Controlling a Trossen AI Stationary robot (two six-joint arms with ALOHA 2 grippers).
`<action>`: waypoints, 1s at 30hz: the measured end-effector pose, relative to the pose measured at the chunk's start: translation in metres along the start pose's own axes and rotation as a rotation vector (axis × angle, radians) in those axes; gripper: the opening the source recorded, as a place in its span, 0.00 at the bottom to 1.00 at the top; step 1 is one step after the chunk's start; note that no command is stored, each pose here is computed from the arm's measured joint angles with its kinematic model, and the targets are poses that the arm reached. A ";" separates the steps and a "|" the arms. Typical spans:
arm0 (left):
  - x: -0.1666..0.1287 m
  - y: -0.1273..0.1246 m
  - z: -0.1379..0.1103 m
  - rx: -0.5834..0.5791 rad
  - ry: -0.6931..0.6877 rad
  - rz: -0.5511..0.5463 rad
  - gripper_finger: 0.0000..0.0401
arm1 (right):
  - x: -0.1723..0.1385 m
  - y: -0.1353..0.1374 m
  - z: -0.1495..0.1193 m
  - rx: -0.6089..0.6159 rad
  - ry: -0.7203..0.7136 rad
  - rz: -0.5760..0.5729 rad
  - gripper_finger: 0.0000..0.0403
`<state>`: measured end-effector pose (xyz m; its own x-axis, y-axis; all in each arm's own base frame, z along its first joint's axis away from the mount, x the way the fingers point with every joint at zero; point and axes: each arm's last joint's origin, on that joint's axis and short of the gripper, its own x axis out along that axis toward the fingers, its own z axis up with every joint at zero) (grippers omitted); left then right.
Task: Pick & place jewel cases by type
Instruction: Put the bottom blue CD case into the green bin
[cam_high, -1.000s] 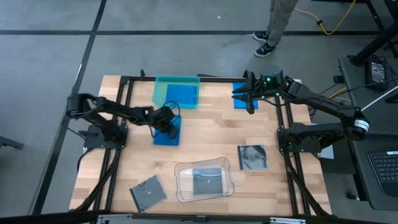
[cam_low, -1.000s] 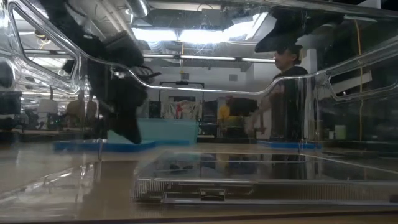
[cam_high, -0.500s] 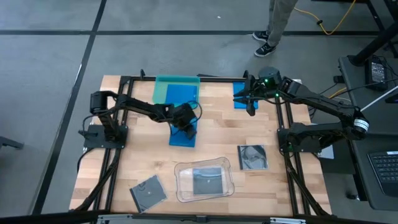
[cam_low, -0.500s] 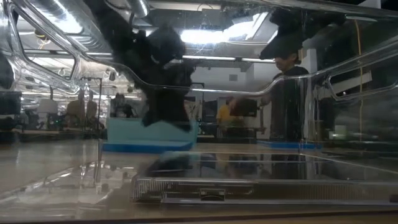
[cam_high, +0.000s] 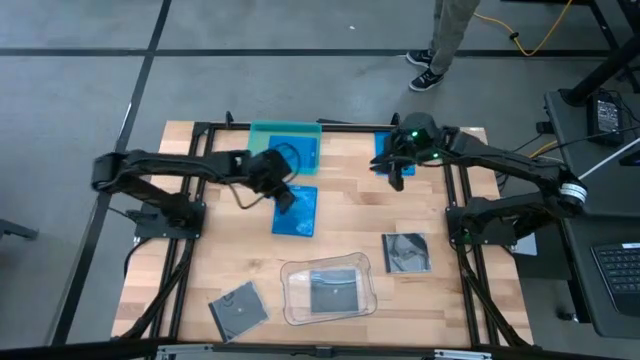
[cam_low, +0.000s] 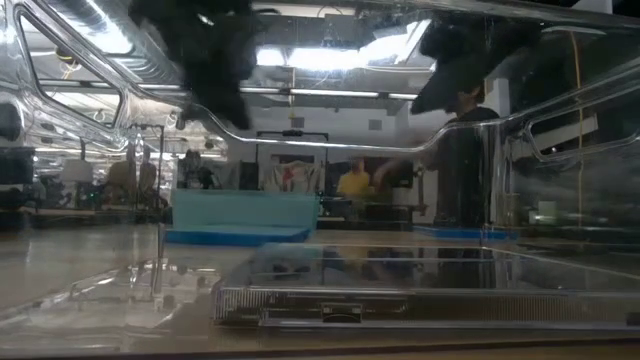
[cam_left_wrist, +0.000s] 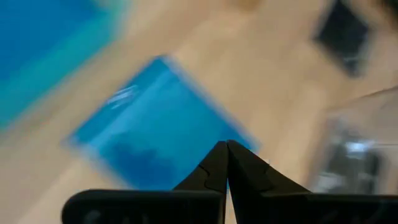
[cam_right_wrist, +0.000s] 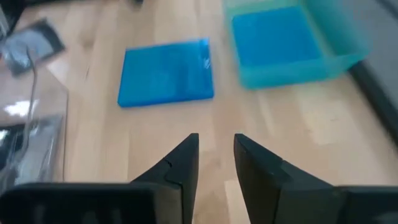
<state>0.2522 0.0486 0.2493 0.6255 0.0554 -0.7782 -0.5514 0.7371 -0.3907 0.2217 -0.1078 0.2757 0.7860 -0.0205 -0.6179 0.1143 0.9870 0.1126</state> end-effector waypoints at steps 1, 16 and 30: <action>-0.008 0.003 -0.004 -0.006 0.004 0.055 0.01 | 0.009 0.001 -0.001 -0.003 0.021 0.008 0.26; 0.005 0.052 -0.077 -0.416 -0.043 -0.004 0.01 | 0.135 0.026 -0.028 -0.089 0.242 0.107 0.02; 0.026 0.072 -0.105 -0.545 -0.110 -0.118 0.28 | 0.176 0.032 -0.022 -0.120 0.243 0.134 0.02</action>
<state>0.1704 0.0324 0.1489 0.7378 0.0857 -0.6695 -0.6614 0.2898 -0.6918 0.3503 -0.0761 0.1530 0.6189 0.1356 -0.7737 -0.0647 0.9904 0.1218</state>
